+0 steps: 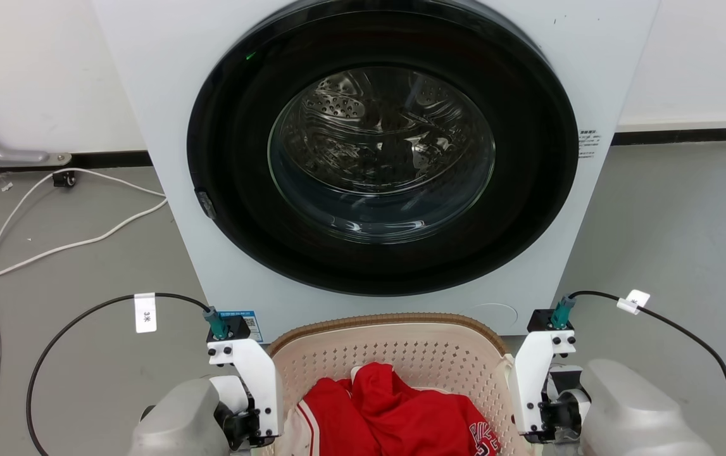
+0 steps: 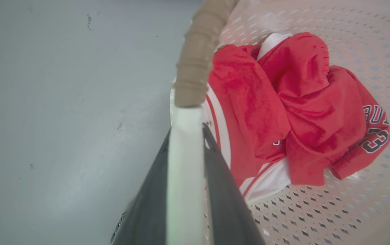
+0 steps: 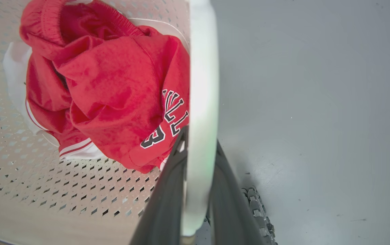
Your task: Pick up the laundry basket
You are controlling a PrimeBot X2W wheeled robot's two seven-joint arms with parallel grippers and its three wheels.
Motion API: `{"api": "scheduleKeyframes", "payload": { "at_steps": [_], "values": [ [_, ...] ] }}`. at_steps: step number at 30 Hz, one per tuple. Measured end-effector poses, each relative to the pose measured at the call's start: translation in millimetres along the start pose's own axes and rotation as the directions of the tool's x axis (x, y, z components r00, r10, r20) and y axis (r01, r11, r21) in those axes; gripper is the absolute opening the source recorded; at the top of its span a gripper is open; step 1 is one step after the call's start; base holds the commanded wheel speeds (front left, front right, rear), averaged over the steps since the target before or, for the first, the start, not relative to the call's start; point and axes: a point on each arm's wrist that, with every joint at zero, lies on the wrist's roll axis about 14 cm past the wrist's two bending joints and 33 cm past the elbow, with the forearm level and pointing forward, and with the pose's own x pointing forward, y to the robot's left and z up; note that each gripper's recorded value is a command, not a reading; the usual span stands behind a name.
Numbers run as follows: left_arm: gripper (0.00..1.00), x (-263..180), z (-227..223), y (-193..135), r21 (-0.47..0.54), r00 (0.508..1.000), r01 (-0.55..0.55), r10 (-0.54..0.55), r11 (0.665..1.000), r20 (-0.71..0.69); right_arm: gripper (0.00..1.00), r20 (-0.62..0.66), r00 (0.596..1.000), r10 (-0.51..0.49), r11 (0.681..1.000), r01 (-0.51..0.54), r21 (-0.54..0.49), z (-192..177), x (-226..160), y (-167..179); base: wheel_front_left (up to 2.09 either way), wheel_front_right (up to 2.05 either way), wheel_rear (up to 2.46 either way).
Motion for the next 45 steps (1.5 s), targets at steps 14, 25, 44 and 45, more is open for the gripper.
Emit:
{"api": "scheduleKeyframes", "payload": {
  "at_steps": [14, 25, 44, 45],
  "values": [
    [0.00, -1.3, -0.6, -1.3, 0.004, 1.000, 0.001, -0.001, 1.000, 0.000, 0.00, -0.001, 1.000, -0.001, 1.000, 0.001, 0.005, -0.5, -2.6, 0.0, 0.00, 0.00, 0.00],
    [0.00, -2.5, -2.1, 0.4, -0.005, 1.000, 0.000, 0.000, 1.000, 0.003, 0.00, -0.006, 1.000, 0.000, 1.000, 0.000, 0.001, -0.6, -2.0, 1.7, 0.00, 0.00, 0.00],
    [0.00, -2.2, -2.8, 1.2, -0.011, 1.000, 0.003, -0.002, 1.000, 0.010, 0.00, -0.019, 1.000, 0.003, 1.000, -0.002, 0.009, -3.2, -0.5, 2.0, 0.00, 0.00, 0.00],
    [0.00, -2.1, -2.8, 1.2, -0.010, 1.000, 0.002, -0.002, 1.000, 0.010, 0.00, -0.020, 1.000, 0.003, 1.000, -0.003, 0.009, -3.4, -0.4, 1.9, 0.00, 0.00, 0.00]
  ]
}}
